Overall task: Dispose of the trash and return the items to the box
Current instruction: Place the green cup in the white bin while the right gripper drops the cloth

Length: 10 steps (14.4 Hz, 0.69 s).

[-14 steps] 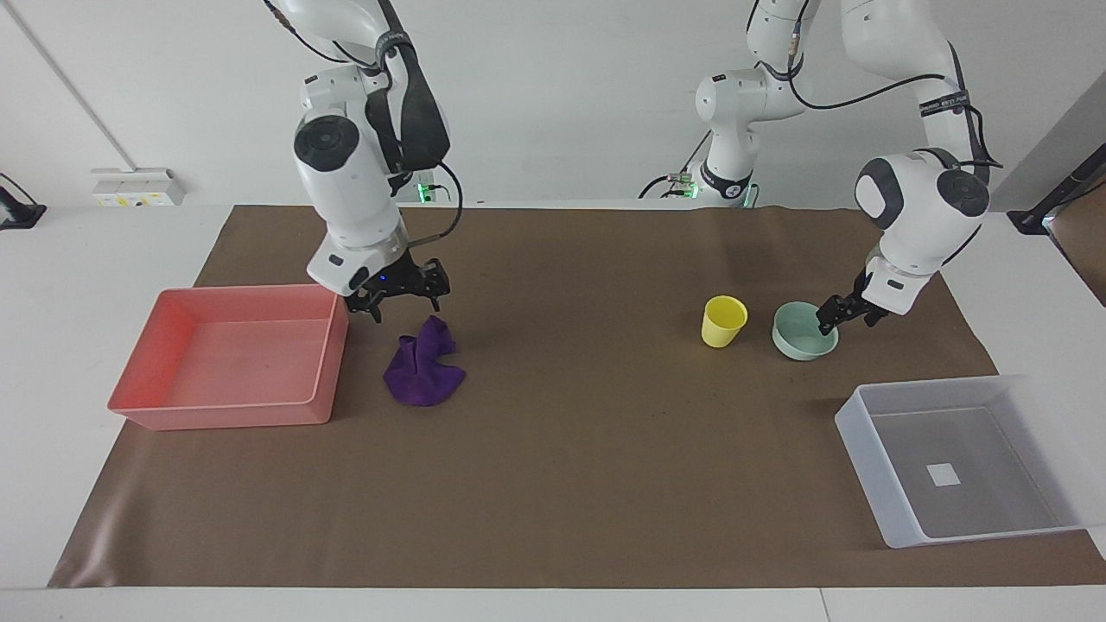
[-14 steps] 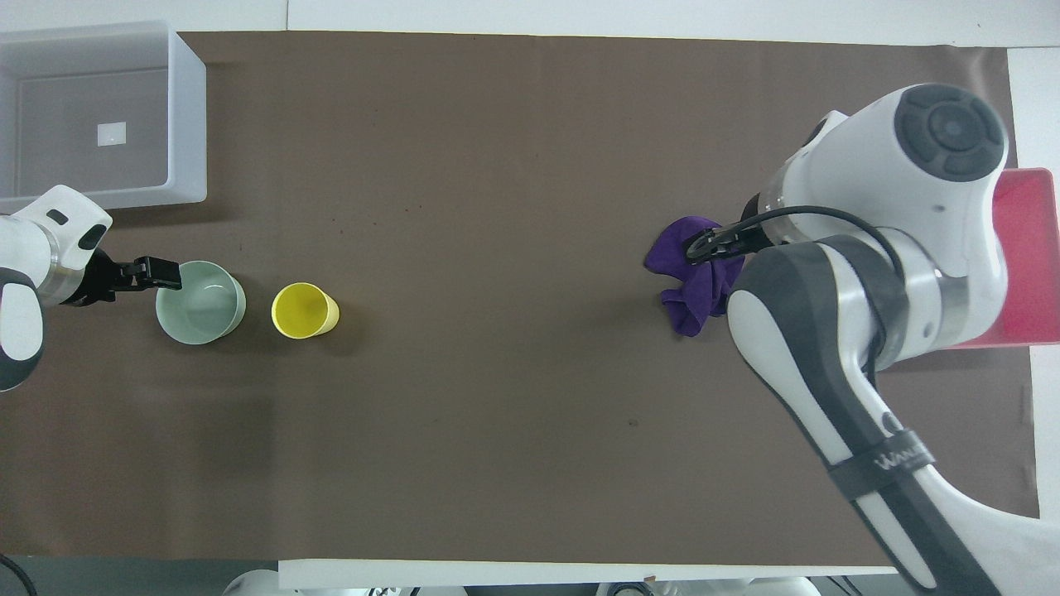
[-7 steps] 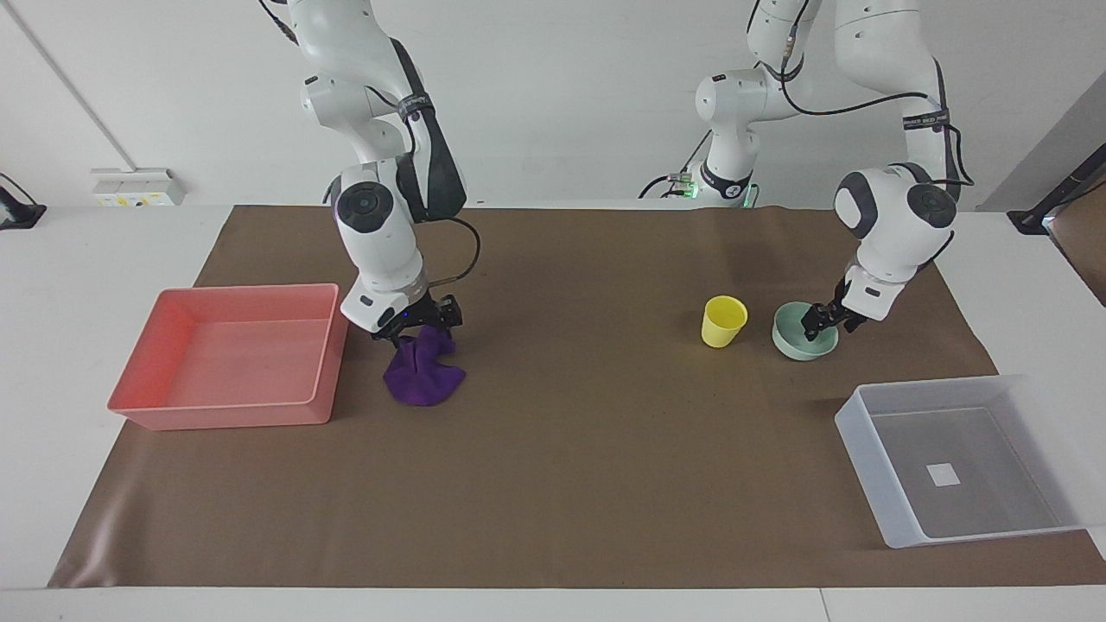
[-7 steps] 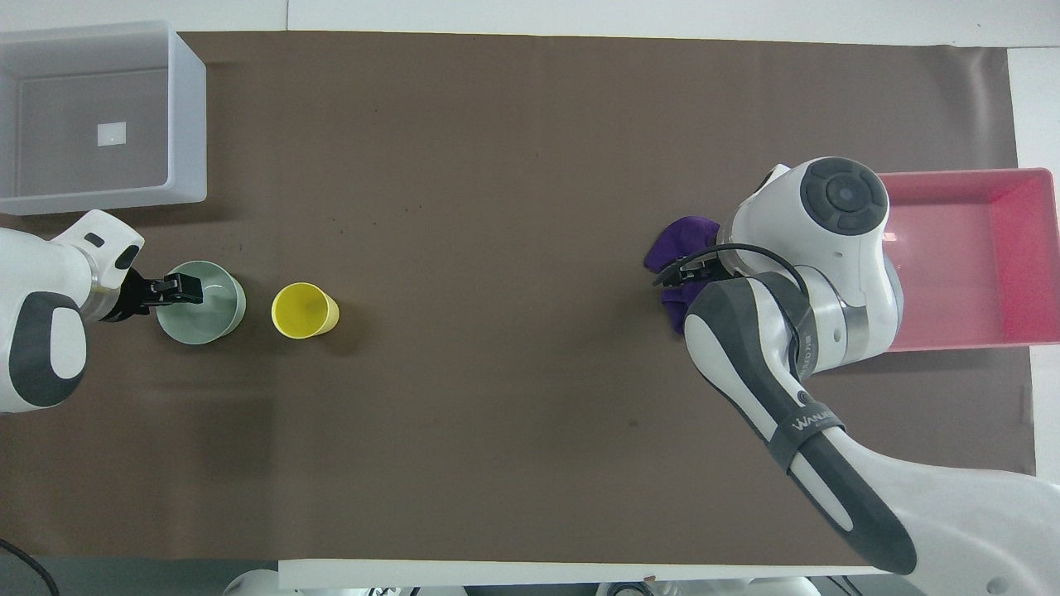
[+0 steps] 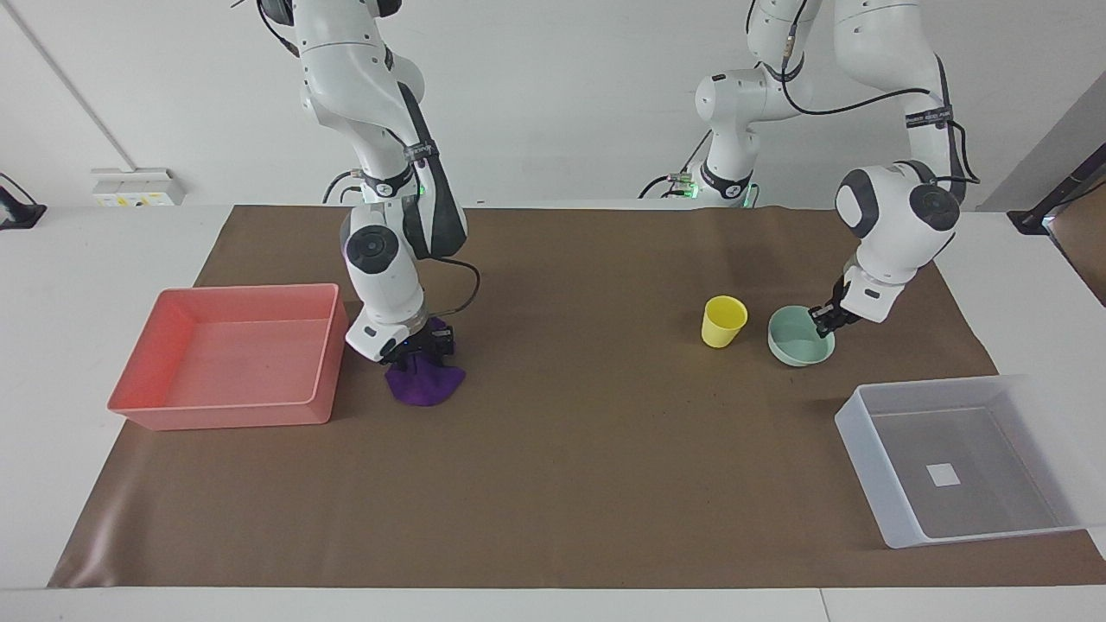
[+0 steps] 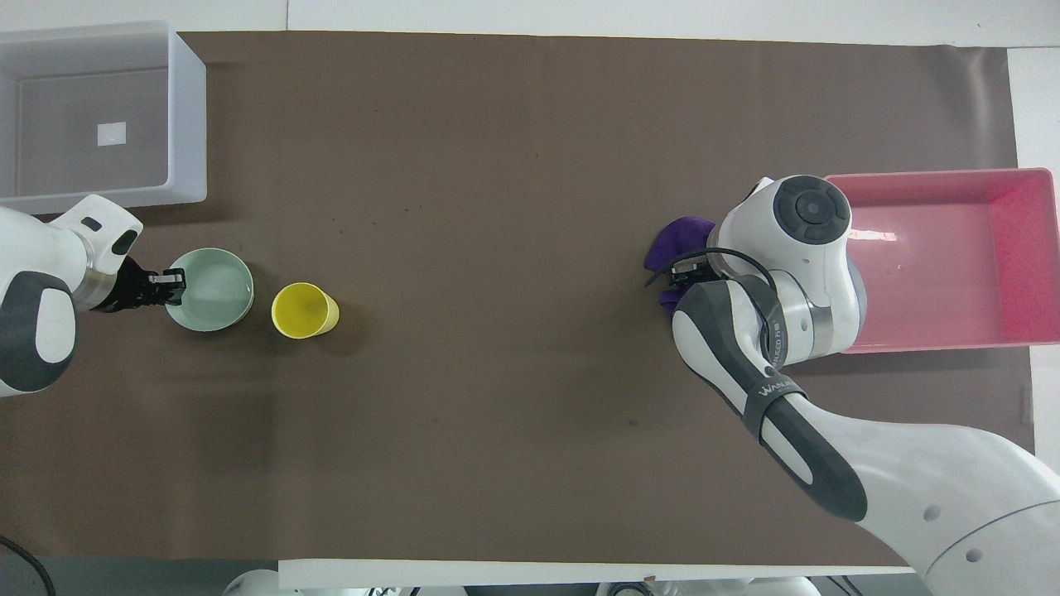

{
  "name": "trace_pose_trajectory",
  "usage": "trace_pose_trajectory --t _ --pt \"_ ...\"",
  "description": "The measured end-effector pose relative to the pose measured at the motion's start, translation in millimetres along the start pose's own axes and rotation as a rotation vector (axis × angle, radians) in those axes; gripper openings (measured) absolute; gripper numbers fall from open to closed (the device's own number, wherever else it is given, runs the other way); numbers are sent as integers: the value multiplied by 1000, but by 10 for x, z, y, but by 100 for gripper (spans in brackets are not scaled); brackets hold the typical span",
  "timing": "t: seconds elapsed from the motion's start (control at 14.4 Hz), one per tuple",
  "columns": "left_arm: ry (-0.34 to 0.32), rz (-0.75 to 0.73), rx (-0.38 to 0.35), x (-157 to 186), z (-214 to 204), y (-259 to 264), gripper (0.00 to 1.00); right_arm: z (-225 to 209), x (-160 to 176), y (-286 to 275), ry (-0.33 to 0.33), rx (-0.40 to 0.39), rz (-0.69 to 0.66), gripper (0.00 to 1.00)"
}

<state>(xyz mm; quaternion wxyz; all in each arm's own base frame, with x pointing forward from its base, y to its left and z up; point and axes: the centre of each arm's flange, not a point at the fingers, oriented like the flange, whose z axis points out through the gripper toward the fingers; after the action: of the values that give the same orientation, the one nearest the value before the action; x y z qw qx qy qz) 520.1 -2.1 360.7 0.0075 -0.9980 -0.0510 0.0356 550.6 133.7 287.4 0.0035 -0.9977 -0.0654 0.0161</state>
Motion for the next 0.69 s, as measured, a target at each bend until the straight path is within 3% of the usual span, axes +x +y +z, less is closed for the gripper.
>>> trace_pose_trajectory --t 0.14,0.28,0.55,0.69 --pt "-15 7 0 68 -497 146 4 -46 5 5 5 2 1 30" --pt "27 -26 -54 220 -916 158 4 -93 24 -19 2 2 -3 12" --pt "136 -140 -108 861 -1346 -352 4 -491 93 -56 -7 11 -7 11" --pt "170 -210 -121 1281 -1326 -769 4 -828 144 -58 -1 18 -5 11"
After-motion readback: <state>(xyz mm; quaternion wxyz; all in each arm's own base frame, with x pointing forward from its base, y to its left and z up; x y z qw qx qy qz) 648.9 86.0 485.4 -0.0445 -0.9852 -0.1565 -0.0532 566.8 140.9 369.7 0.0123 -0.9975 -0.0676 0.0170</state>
